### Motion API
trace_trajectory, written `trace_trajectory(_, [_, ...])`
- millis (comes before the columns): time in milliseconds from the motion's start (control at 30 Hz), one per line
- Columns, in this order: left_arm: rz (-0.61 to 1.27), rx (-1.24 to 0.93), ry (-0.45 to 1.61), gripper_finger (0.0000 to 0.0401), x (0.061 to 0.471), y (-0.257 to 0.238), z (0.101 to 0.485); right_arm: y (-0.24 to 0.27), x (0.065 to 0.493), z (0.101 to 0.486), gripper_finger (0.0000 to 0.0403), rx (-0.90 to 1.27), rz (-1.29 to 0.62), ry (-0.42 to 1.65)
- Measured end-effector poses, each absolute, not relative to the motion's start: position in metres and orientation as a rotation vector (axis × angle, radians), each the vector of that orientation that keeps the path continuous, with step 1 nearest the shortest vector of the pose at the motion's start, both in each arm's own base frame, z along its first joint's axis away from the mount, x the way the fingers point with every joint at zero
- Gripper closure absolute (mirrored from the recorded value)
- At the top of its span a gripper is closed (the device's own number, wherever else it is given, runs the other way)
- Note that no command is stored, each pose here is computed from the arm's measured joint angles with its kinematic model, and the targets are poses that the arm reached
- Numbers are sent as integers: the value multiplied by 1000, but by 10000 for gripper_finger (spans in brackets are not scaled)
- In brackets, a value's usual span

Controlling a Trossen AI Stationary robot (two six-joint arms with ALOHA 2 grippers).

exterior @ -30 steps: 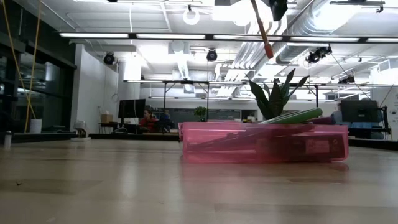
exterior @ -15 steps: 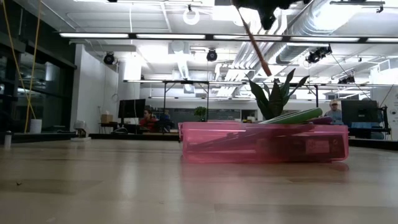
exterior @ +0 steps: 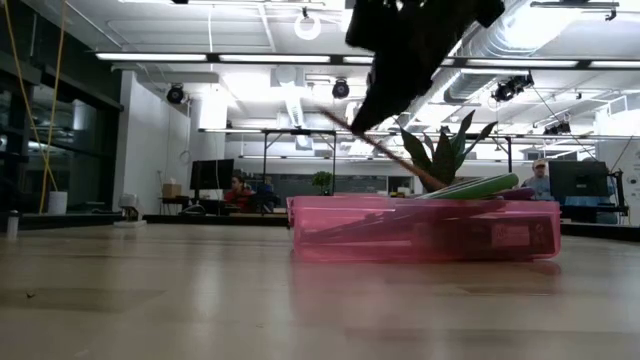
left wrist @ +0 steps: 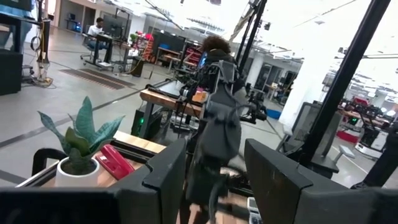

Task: Pack school essentials
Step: Put the orange pencil into the pink supply box

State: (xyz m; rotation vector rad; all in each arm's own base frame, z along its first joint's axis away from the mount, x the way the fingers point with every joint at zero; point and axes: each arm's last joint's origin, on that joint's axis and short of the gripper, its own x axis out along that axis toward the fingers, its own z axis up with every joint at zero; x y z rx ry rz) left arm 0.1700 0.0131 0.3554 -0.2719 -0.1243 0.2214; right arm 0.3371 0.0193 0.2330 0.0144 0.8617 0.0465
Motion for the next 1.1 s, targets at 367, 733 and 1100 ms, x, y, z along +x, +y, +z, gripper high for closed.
trace_trajectory(367, [221, -272, -124, 249, 170, 13, 355, 20, 342, 213, 403, -9, 48, 953])
trace_trajectory(733, [221, -272, -124, 249, 170, 13, 355, 19, 338, 211, 391, -8, 46, 999])
trace_trajectory(1100, [221, -272, -124, 249, 170, 13, 355, 20, 338, 211, 312, 5, 59, 1000])
